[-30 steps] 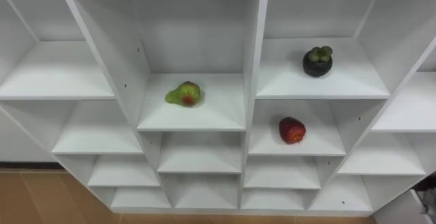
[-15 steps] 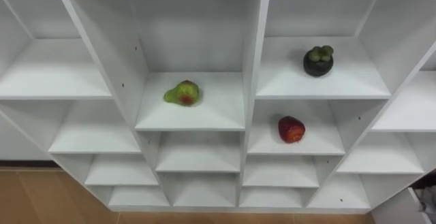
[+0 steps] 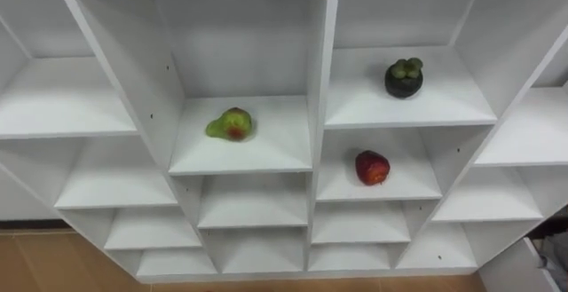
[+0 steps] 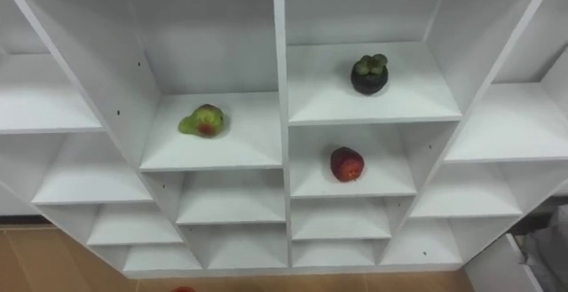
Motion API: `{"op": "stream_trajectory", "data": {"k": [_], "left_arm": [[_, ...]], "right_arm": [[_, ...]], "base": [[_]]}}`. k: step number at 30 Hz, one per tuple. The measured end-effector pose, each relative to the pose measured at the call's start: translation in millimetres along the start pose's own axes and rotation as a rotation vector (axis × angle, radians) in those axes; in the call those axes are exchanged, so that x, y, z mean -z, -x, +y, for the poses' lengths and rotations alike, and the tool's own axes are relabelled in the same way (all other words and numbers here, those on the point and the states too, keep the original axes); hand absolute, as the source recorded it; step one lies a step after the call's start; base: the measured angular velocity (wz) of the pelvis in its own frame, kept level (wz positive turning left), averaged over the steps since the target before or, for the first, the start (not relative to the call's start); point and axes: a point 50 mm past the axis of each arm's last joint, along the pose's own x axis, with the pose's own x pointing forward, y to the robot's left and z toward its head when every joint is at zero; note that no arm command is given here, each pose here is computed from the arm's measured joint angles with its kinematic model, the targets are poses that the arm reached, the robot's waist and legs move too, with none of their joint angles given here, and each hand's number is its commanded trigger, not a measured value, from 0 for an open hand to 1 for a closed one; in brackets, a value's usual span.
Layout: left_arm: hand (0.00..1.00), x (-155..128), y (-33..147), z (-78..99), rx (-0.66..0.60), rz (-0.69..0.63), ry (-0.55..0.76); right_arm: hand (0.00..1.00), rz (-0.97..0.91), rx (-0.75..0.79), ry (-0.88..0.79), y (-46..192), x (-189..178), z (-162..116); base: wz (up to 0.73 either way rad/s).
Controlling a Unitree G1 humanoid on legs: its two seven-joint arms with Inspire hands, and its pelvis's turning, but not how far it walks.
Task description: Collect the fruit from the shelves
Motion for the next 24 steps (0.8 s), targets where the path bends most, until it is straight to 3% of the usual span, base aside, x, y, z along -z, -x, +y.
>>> {"op": "stream_trajectory", "data": {"k": [12, 20, 24], "left_arm": [[1.00, -8.5, -0.1, 5.7, -0.033, -0.040, 0.053], [1.00, -11.6, 0.4, 8.7, -0.067, -0.060, 0.059], [1.00, -10.5, 2.0, 9.6, -0.067, -0.070, 0.054]], "right_arm": [[0.00, -0.168, 0.127, -0.156, 2.2, -29.8, -4.3], [0.00, -0.558, 0.194, -0.083, 25.2, -114.0, 41.9], [0.00, -0.693, 0.248, -0.080, 39.6, -135.1, 54.0]], "base": [[-0.06], [-0.12], [0.03]]}}
